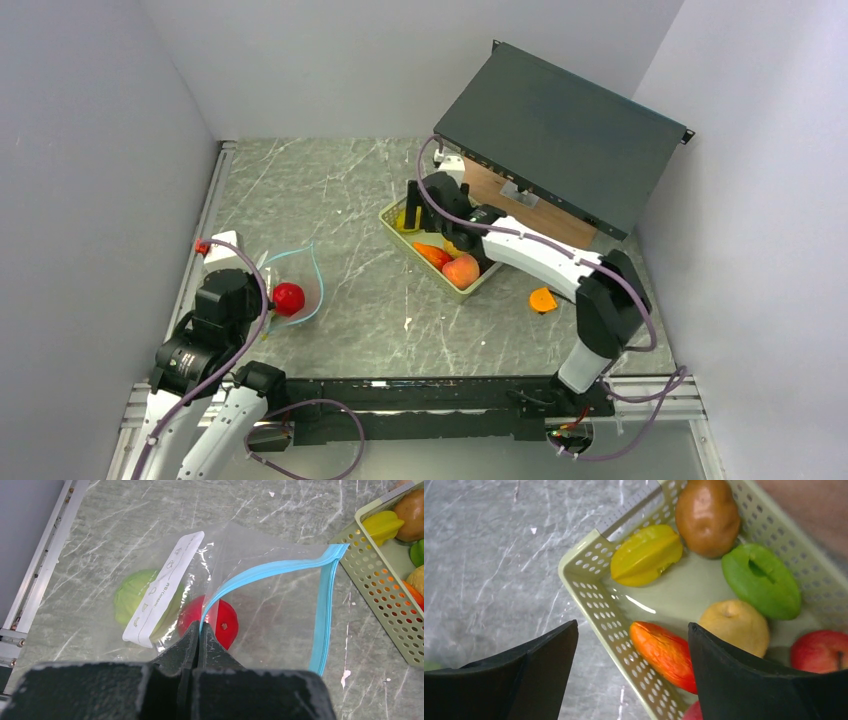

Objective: Place the food in the zip-top bag and seal the zipper
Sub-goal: Pick up the fake fruit from the bin.

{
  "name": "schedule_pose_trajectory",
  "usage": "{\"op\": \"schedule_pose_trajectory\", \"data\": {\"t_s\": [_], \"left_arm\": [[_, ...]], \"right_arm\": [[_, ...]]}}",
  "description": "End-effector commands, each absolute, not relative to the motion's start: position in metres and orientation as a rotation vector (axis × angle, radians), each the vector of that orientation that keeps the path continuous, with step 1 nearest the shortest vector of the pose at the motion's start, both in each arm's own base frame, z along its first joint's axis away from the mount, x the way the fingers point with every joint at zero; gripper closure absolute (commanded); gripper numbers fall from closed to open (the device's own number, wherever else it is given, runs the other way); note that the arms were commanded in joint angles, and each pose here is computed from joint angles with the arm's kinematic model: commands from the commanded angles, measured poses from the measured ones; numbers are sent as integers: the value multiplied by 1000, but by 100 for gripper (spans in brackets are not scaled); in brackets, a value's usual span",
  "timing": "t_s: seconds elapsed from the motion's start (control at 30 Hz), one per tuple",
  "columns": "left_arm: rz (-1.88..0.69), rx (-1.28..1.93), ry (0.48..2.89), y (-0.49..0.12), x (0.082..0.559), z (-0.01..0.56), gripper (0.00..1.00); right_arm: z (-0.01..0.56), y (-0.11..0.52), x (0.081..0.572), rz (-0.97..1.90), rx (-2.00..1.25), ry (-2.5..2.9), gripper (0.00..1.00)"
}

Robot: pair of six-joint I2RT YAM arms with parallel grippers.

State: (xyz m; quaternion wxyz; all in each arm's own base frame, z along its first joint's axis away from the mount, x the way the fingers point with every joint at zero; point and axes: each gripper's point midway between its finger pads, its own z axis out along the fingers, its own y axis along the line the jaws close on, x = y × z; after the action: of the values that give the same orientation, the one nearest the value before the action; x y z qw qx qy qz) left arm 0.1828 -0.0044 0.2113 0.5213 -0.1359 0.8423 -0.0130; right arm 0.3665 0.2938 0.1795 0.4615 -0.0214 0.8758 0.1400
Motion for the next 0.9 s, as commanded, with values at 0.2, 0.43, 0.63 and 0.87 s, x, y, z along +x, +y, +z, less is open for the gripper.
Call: {"op": "schedule_pose_trajectory", "data": {"t_s": [0.2, 0.43, 0.63, 0.87], "left_arm": [[-44, -331, 1968, -4, 188, 228, 100], [-46, -336, 1961, -4, 187, 230, 100], [-51, -322, 1968, -6, 189, 229, 100], [-51, -321, 1969, -6, 189, 228, 100]], "right_arm": [[147, 319, 406, 450, 593, 2119, 17], [120, 316, 416, 506, 715, 2060, 26], [103, 319, 427, 498, 690, 2044, 31], [81, 318, 440, 434, 679, 2021, 28]]}}
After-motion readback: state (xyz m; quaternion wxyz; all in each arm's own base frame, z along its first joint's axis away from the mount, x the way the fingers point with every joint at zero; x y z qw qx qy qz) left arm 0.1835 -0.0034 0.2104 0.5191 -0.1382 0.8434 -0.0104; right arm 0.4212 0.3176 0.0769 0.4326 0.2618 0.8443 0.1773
